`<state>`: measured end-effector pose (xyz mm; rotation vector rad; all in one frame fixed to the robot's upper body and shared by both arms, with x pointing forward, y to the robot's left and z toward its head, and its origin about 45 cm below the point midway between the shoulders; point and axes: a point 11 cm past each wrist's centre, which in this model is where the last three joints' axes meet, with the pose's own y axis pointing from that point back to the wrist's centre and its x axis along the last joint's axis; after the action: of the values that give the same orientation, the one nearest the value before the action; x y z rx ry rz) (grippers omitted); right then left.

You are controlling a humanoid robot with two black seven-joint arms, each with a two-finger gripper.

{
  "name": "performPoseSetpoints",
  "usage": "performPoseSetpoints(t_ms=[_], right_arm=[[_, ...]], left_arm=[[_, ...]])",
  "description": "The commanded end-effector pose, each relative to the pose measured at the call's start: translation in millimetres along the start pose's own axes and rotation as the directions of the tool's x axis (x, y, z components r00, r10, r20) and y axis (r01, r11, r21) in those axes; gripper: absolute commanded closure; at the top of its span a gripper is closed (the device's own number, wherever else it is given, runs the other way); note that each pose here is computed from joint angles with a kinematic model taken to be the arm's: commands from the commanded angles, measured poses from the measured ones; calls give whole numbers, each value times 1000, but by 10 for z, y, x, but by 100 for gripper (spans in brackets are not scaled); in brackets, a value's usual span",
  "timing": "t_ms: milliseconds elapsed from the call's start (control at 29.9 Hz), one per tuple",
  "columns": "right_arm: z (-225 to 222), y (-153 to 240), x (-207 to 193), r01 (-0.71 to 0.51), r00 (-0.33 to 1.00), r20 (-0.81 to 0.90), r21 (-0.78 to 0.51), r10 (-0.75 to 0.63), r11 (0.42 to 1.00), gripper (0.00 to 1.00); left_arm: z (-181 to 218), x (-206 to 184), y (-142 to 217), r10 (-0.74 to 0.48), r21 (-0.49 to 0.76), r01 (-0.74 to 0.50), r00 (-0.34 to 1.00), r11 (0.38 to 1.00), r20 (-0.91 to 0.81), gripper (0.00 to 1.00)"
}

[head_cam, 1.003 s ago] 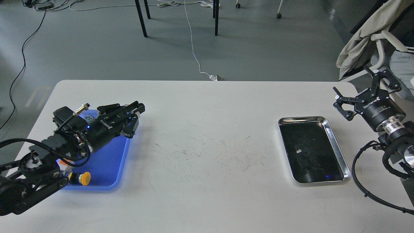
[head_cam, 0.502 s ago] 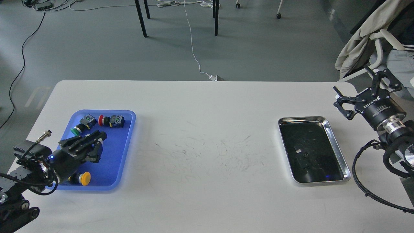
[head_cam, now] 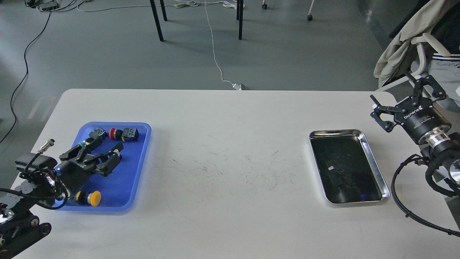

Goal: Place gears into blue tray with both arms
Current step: 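Raise the left gripper up from the blue tray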

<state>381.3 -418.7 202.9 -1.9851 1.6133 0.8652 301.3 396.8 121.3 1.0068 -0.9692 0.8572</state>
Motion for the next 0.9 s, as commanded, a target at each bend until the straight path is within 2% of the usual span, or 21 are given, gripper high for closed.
performPoseSetpoints(t_ms=[0, 100, 234, 368, 535, 635, 702, 803, 869], right_arm=[[-52, -66, -154, 45, 999, -8, 0, -45, 999, 3], [-168, -102, -310, 88, 995, -43, -3, -88, 996, 3], [-367, -92, -469, 122, 982, -142, -44, -127, 992, 3], [-586, -32, -688, 141, 925, -332, -151, -184, 978, 3], [-645, 117, -1056, 127, 725, -601, -363, -336, 923, 3], [-360, 252, -1140, 61, 528, -699, -535, -482, 843, 3], [20, 407, -1070, -12, 395, -690, -665, -607, 747, 3], [327, 615, -820, -153, 229, -647, -762, -728, 629, 3], [408, 715, -658, -233, 168, -616, -783, -769, 577, 3]], left_arm=[[-42, 559, -234, 157, 35, -155, 985, 987, -74, 4], [-69, 1027, -403, 296, 97, -281, 931, 955, -213, 4], [7, 1498, -663, 424, 203, -374, 740, 905, -522, 4], [354, 1653, -997, 354, 200, -346, 471, 917, -808, 4], [689, 1666, -1224, 177, 115, -260, 229, 959, -957, 4], [808, 1549, -1291, 45, 12, -165, 197, 986, -979, 3], [912, 1383, -1393, -17, -36, -110, 169, 993, -985, 3], [1089, 1216, -1513, -59, -71, -82, 136, 994, -989, 3], [1105, 1185, -1517, -62, -73, -77, 134, 994, -989, 3]])
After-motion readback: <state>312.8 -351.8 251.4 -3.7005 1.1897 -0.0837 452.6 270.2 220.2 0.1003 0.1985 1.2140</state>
